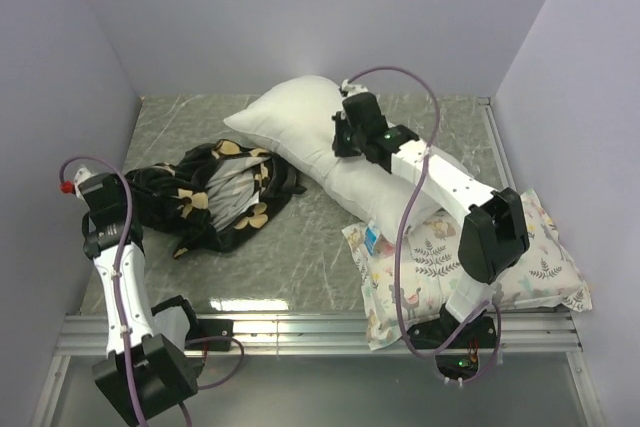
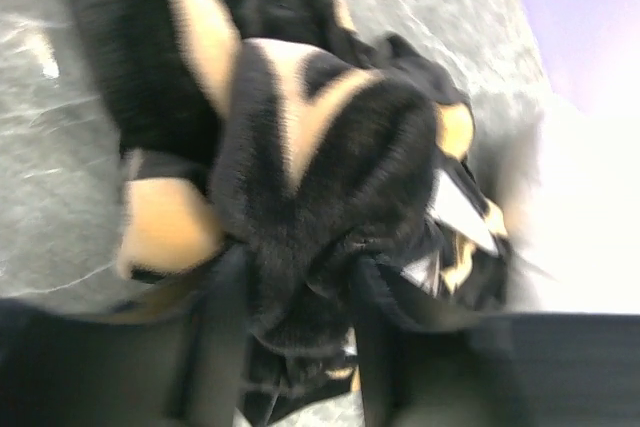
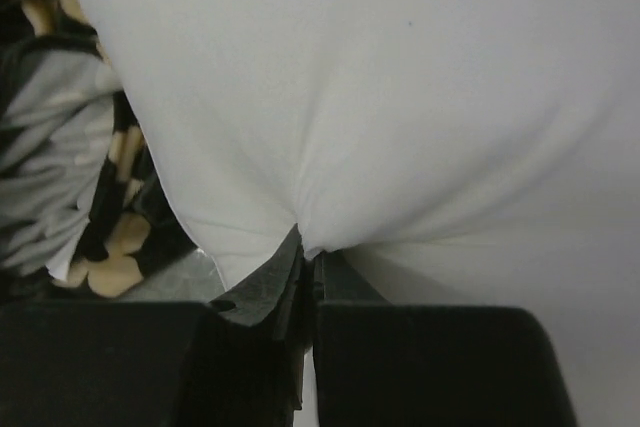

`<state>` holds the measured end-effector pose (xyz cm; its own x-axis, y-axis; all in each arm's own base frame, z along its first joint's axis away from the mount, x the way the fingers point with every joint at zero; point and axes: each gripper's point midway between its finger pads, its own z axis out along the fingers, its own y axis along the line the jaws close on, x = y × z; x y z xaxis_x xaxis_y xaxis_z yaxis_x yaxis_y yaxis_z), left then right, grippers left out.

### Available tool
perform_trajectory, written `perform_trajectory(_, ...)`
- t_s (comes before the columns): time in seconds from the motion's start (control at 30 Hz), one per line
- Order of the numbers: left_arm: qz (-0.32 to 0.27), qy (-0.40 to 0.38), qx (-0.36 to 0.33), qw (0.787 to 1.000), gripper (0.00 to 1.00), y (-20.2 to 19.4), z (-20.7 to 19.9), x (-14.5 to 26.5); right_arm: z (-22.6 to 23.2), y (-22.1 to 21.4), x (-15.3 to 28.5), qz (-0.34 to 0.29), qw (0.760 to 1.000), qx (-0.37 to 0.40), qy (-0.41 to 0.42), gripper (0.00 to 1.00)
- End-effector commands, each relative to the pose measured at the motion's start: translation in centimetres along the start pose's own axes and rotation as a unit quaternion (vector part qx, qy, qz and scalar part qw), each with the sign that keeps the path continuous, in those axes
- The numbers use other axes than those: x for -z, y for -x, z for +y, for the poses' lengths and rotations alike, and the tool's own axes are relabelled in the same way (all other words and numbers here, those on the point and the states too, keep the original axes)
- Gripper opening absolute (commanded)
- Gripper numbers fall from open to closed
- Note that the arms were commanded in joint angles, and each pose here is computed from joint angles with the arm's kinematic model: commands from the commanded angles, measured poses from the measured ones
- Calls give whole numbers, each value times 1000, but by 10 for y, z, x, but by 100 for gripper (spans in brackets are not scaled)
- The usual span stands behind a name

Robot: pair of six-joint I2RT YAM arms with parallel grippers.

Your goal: Remove the pillowcase from the pillow

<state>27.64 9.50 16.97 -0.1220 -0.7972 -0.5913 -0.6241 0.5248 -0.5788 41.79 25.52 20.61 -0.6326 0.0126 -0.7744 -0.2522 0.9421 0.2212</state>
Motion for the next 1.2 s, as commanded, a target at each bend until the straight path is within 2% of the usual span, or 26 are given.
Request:
perform_trajectory(0.0,-4,-80,-49,996,48,5,-36,21,32,43,25,-107,992,-13,64,0)
perform_trajectory(0.07,1,-108,-67,992,62,0,-50,31,36,32,32,-97,993,-9,73,11)
perform_trajectory(0.1,-3,-119,-77,990,65,3,-58,37,35,30,36,-97,993,-10,70,28)
perform_trajectory(0.13,4,-134,-90,987,79,-3,-67,44,36,30,46,-99,993,-10,71,37)
perform_trajectory(0.2,-7,-143,-115,983,86,0,-79,54,40,30,64,-106,991,-15,83,56)
perform_trajectory(0.27,6,-162,-144,976,87,-14,-95,67,41,25,76,-107,990,-21,93,65)
perform_trajectory(0.3,-12,-161,-151,975,88,-8,-102,74,41,31,92,-121,987,-25,101,85)
perform_trajectory(0.33,1,-189,-169,967,88,-22,-116,87,41,31,99,-126,986,-29,103,89)
perform_trajectory(0.4,1,-206,-178,962,88,-30,-128,101,40,30,121,-138,983,-40,116,91)
perform_trajectory(0.43,18,-231,-193,953,88,-46,-138,112,39,29,128,-143,981,-43,121,92)
perform_trajectory(0.6,47,-247,-238,938,86,-89,-140,130,27,6,166,-162,975,-62,141,95)
perform_trajectory(0.83,81,-270,-308,909,87,-153,-147,147,-3,-38,185,-171,975,-83,119,96)
perform_trajectory(0.97,85,-274,-318,904,88,-166,-143,147,-22,-57,188,-165,979,-87,86,98)
perform_trajectory(1.17,85,-283,-312,903,88,-171,-138,145,-30,-70,191,-168,978,-87,82,99)
